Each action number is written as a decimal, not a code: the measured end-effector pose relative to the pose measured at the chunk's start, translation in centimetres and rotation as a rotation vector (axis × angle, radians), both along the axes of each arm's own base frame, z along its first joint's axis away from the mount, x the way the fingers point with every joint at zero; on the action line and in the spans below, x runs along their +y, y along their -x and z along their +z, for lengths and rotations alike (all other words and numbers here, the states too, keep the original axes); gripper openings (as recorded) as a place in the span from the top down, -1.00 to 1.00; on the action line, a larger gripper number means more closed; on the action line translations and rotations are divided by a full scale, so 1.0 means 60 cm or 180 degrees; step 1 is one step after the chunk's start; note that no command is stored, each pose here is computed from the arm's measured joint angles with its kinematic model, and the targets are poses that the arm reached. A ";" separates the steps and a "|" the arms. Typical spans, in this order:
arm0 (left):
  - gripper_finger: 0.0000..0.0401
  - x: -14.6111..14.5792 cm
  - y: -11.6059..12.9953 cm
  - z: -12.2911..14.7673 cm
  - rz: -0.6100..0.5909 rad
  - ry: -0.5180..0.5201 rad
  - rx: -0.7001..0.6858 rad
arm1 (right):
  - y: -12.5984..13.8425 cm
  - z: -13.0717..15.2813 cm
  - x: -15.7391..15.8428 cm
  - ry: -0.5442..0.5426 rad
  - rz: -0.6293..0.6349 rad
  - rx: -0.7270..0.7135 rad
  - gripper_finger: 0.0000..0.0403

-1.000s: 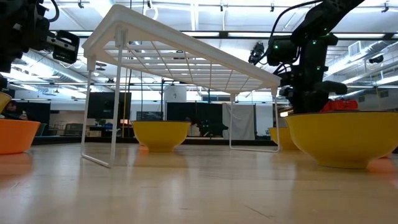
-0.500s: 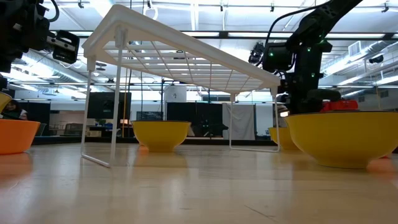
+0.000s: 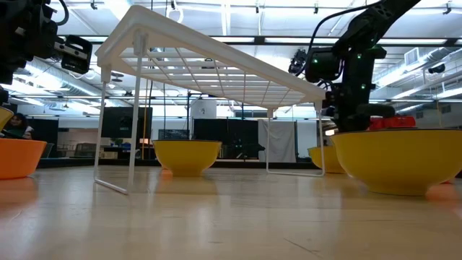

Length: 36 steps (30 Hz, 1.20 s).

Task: Pick & Place Mini bowls
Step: Put the yellow patterned bowl on the shelf

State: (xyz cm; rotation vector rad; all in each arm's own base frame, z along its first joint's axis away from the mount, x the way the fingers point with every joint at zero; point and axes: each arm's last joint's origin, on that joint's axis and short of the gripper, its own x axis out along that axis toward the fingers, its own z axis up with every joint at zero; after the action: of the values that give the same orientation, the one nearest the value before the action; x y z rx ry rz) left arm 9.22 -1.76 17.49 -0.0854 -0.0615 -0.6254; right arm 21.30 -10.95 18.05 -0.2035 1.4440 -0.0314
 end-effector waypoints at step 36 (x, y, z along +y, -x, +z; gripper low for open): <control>0.82 0.000 0.000 0.000 0.0001 0.0000 -0.0001 | 0.014 0.231 0.046 0.0725 0.0823 -0.0244 1.00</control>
State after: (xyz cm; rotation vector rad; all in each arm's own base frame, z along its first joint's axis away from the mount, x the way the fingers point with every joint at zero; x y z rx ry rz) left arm 9.22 -1.76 17.49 -0.0854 -0.0617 -0.6251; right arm 20.48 -8.17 31.89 -0.5686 1.3273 0.0078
